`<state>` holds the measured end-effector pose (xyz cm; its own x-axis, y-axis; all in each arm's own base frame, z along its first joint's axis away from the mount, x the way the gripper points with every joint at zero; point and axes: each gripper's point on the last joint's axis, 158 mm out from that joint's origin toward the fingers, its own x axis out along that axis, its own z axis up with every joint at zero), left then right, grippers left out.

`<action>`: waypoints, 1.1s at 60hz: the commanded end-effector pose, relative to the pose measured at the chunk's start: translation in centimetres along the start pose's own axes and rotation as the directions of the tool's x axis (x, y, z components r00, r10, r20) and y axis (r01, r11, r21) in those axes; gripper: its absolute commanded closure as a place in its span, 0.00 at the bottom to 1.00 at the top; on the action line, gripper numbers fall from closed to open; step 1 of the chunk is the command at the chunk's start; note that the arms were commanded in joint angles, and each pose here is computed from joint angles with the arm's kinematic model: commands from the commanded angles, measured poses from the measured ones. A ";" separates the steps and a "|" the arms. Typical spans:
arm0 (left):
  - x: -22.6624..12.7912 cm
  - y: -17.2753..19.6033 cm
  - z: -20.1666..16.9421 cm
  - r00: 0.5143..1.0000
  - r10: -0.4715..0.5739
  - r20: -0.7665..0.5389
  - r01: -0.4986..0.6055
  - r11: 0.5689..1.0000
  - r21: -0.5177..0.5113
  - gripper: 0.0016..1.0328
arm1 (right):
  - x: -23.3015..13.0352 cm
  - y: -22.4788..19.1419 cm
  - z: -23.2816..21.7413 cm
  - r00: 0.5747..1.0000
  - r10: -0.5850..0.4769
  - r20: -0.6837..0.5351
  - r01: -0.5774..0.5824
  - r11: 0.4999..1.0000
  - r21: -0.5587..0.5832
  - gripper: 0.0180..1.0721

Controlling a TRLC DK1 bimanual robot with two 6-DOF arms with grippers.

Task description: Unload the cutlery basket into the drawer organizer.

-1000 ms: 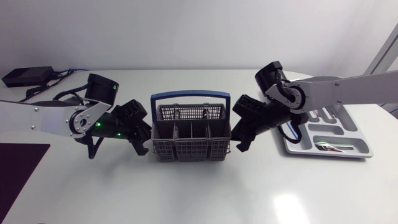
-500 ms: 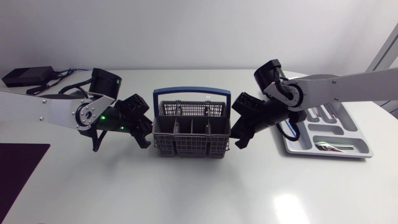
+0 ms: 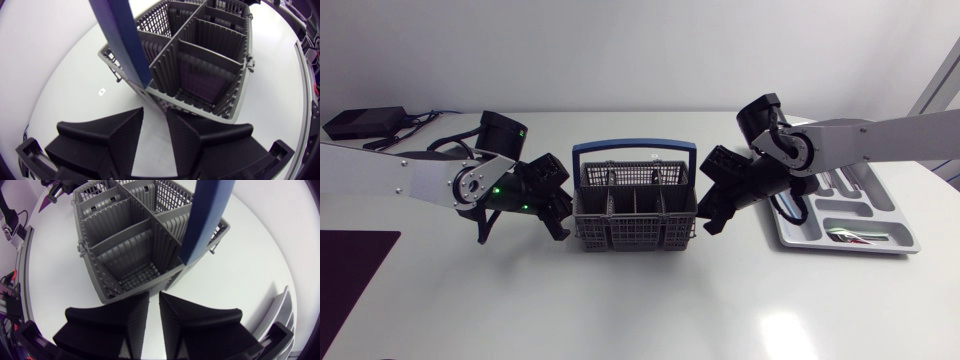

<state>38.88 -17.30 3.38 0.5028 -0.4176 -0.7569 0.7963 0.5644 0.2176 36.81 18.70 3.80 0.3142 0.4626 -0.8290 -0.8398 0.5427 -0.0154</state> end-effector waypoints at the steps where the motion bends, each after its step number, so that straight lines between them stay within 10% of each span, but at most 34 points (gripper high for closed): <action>1: 0.5 -0.6 1.9 0.999 -0.023 0.041 0.022 1.000 0.020 0.64 | -0.1 0.4 1.2 0.999 0.012 0.038 -0.011 1.000 -0.015 0.79; 59: -0.1 0.1 -0.7 1.000 -0.007 0.008 0.007 1.000 -0.018 0.61 | 0.4 0.3 -0.6 1.000 -0.018 0.009 0.019 1.000 -0.013 0.79; 66: -0.4 0.6 -1.1 1.000 0.004 0.005 -0.003 1.000 -0.030 0.59 | 0.6 -0.2 -1.5 0.999 -0.039 -0.003 0.039 0.999 -0.002 0.54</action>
<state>39.23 -16.37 3.31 0.5092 -0.4105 -0.7565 0.7844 0.5830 0.2116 36.94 18.44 2.94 0.3437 0.4479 -0.8254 -0.8344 0.5489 -0.0496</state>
